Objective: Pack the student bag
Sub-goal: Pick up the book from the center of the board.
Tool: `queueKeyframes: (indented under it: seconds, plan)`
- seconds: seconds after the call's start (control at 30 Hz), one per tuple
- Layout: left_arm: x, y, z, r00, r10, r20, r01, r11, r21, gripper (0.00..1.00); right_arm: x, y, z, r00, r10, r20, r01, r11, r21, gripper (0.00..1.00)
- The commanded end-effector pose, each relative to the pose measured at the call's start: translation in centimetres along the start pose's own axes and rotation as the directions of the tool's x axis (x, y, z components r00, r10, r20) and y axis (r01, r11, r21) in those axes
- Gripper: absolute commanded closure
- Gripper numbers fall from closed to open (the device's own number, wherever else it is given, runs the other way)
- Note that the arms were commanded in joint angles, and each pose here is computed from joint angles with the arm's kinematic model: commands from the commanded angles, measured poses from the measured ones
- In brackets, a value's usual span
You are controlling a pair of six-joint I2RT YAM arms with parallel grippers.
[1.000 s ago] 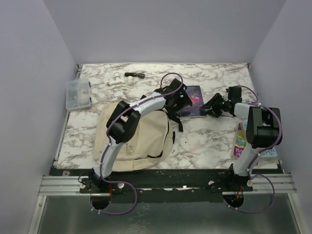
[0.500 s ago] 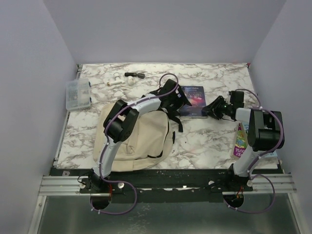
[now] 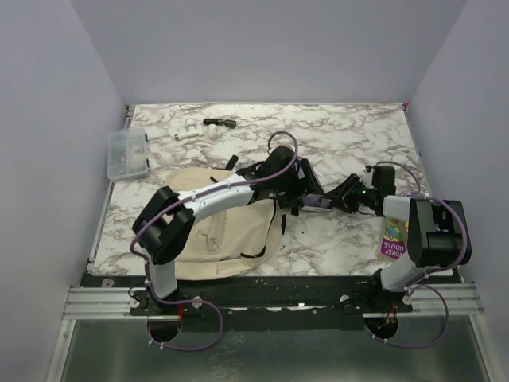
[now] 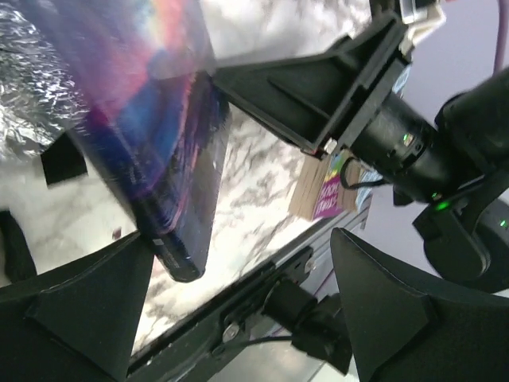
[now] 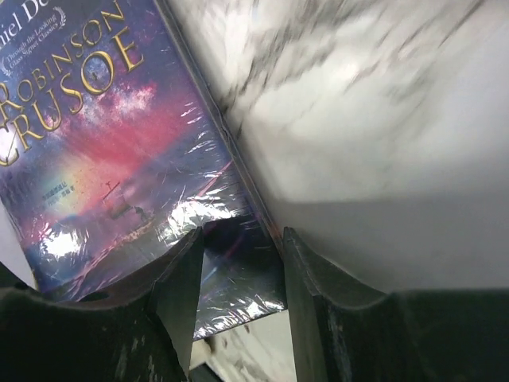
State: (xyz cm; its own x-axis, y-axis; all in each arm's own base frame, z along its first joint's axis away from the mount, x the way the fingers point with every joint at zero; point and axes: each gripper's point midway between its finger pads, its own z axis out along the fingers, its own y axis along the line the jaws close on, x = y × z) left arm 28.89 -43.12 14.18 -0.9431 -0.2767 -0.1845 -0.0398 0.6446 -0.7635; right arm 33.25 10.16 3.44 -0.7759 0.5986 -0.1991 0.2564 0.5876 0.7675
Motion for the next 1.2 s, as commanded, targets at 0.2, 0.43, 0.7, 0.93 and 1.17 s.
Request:
queueKeyframes:
  seconds: [0.2,0.43,0.7,0.93,1.17]
  plan:
    - [5.6,0.4,-2.4,0.994,0.08,0.073,-0.08,0.997,-0.008,0.08,9.3,3.8,-2.3,0.973,0.005,-0.232,-0.049,0.982,-0.182,0.57]
    - [3.6,1.2,-3.2,0.981,0.118,0.157,-0.1,0.988,-0.12,0.18,9.1,4.1,-2.6,0.975,-0.007,-0.222,-0.035,0.982,-0.183,0.57]
    - [3.1,2.1,-3.3,0.98,0.107,0.169,-0.079,0.983,-0.167,0.55,9.4,3.4,-2.4,0.975,-0.011,-0.224,-0.028,0.985,-0.169,0.58]
    - [1.7,1.0,-4.9,0.96,0.186,0.208,-0.149,0.973,-0.178,0.88,8.4,3.8,-2.8,0.977,-0.08,-0.197,0.052,0.988,-0.143,0.56]
    - [0.5,-1.8,-8.4,0.931,0.311,0.193,-0.299,0.95,-0.089,1.0,4.4,6.6,-5.2,0.967,-0.251,-0.042,0.248,0.966,-0.075,0.35]
